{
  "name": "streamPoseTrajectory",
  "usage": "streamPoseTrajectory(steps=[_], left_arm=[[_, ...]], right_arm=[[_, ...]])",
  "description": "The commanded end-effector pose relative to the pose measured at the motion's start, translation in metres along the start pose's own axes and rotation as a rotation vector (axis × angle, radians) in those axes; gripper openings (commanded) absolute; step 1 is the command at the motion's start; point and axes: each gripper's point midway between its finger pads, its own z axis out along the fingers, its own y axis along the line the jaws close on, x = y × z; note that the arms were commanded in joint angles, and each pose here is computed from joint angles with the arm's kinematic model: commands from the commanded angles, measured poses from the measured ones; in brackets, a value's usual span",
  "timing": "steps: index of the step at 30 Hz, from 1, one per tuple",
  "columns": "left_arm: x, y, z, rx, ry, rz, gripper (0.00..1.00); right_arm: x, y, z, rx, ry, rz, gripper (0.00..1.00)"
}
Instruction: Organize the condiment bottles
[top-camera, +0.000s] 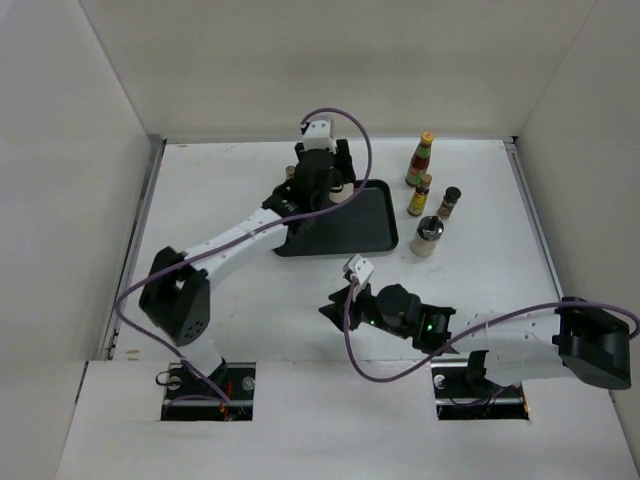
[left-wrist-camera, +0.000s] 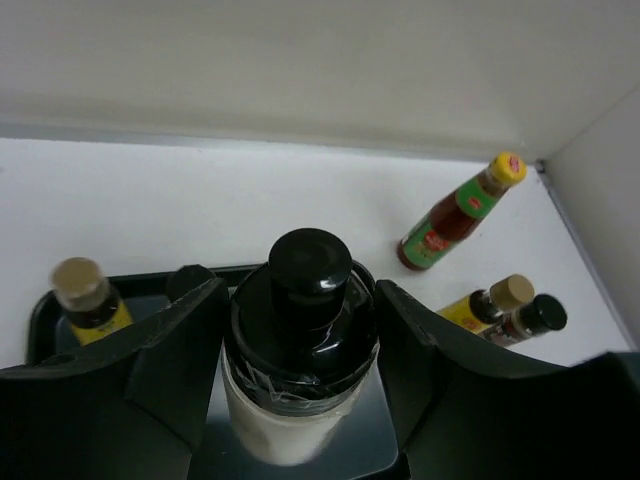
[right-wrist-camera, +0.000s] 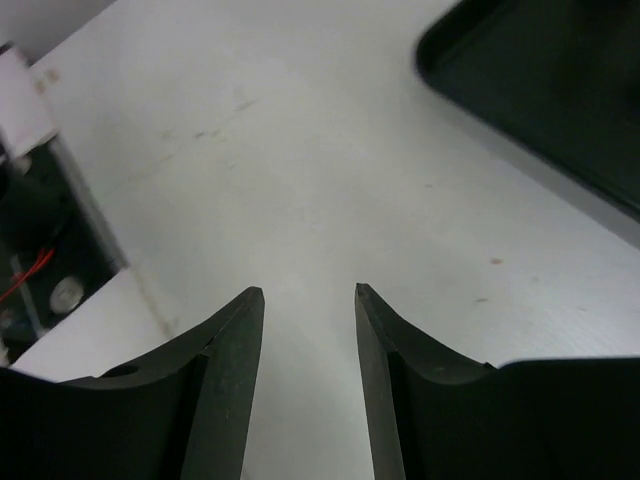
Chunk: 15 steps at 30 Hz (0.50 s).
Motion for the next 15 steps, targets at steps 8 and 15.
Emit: streamPoseTrajectory(steps=[8, 15], left_arm=[[0.004, -0.056, 0.059, 0.128, -0.064, 0.023, 0.33], [0.025, -0.049, 0.078, 0.137, -0.058, 0.023, 0.34]], right_arm=[[-0.042, 0.049, -0.048, -0.113, -0.162, -0.028, 0.52], [-0.084, -0.034, -0.101, 0.229, -0.431, 0.277, 0.44]])
